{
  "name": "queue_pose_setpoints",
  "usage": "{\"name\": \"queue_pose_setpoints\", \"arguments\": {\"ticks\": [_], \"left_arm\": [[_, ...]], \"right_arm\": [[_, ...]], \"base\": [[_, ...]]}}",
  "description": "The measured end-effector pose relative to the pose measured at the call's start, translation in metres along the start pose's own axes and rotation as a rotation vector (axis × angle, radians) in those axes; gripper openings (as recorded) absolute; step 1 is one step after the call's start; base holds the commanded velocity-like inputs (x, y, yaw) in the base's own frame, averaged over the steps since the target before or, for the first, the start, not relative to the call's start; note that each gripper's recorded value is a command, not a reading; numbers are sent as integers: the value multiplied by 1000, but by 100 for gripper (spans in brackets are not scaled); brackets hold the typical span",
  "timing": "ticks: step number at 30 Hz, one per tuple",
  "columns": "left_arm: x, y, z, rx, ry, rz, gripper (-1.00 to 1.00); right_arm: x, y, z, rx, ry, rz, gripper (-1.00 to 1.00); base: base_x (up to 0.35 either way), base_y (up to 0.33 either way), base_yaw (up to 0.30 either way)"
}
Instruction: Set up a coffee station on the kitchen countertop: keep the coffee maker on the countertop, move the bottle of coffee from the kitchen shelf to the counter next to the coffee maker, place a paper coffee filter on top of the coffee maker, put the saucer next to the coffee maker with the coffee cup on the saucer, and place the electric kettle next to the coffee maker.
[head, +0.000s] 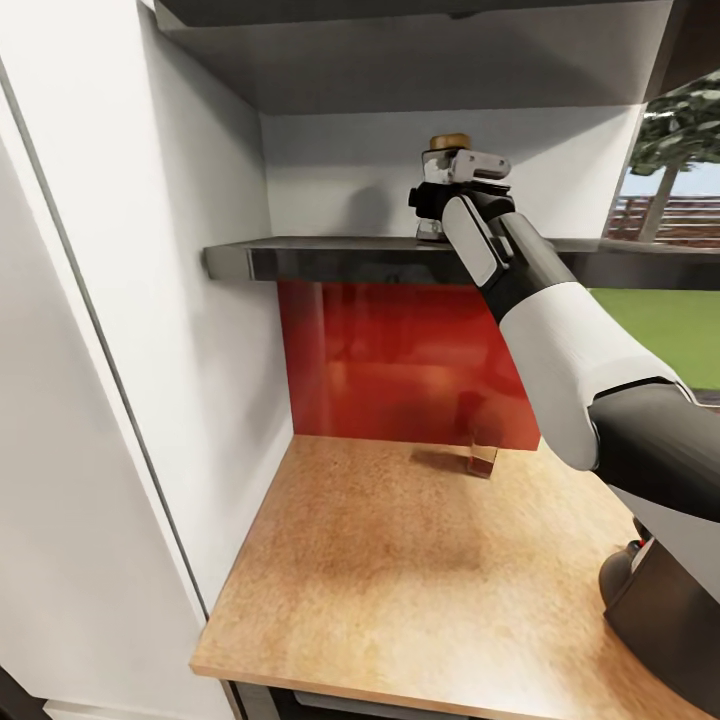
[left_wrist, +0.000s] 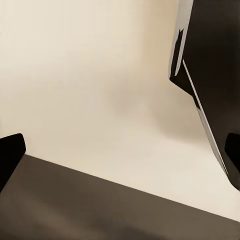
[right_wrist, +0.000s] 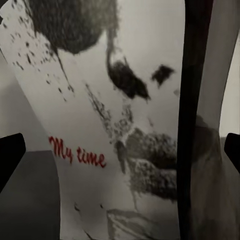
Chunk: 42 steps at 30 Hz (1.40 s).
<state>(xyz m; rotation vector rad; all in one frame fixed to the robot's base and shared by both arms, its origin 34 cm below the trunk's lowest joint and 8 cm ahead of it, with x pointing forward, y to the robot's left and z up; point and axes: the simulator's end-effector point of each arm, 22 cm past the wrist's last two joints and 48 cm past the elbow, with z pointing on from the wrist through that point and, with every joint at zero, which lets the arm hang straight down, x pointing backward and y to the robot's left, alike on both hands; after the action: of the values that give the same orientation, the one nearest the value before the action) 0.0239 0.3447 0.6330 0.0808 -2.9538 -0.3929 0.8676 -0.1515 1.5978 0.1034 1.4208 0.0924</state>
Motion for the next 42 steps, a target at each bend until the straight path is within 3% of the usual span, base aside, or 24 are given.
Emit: {"name": "queue_pose_setpoints", "arguments": {"ticks": [26, 42], "left_arm": [[-1, -1, 0, 2, -3, 0, 100], [1, -4, 0, 14, 4, -2, 100]], "right_arm": [[0, 0, 0, -2, -1, -3, -100], [-2, 9, -2, -18, -3, 7, -100]], "base": [[-6, 0, 0], [-310, 0, 0]]}}
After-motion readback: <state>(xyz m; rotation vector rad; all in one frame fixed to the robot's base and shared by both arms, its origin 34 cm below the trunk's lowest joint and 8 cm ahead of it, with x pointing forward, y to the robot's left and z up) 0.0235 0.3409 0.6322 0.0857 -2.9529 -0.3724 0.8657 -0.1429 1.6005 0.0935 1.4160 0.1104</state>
